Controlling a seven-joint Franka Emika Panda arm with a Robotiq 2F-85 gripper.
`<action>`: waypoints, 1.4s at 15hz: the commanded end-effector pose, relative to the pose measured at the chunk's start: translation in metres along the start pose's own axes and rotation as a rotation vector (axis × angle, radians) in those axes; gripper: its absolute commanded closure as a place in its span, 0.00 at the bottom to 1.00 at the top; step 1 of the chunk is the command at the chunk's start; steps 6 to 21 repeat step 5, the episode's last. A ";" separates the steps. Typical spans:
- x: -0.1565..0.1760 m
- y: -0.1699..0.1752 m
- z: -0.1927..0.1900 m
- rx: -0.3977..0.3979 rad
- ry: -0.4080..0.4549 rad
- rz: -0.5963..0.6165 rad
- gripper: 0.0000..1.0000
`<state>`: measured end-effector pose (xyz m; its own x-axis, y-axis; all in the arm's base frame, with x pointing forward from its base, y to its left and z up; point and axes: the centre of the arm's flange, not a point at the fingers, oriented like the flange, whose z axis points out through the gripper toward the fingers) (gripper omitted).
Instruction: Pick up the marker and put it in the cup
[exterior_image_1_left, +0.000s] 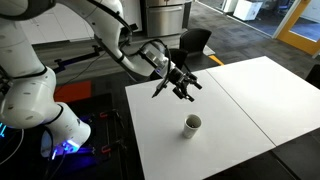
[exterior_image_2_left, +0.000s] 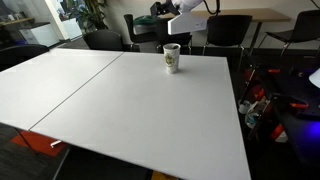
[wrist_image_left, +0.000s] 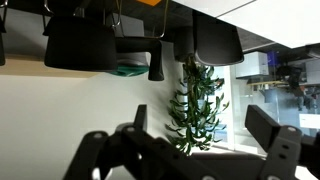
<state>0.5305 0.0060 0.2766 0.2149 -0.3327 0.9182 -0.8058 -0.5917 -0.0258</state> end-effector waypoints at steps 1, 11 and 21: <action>0.001 0.001 -0.001 0.001 0.001 0.001 0.00; 0.000 0.002 -0.002 0.000 0.000 -0.001 0.00; 0.000 0.002 -0.002 0.000 0.000 -0.001 0.00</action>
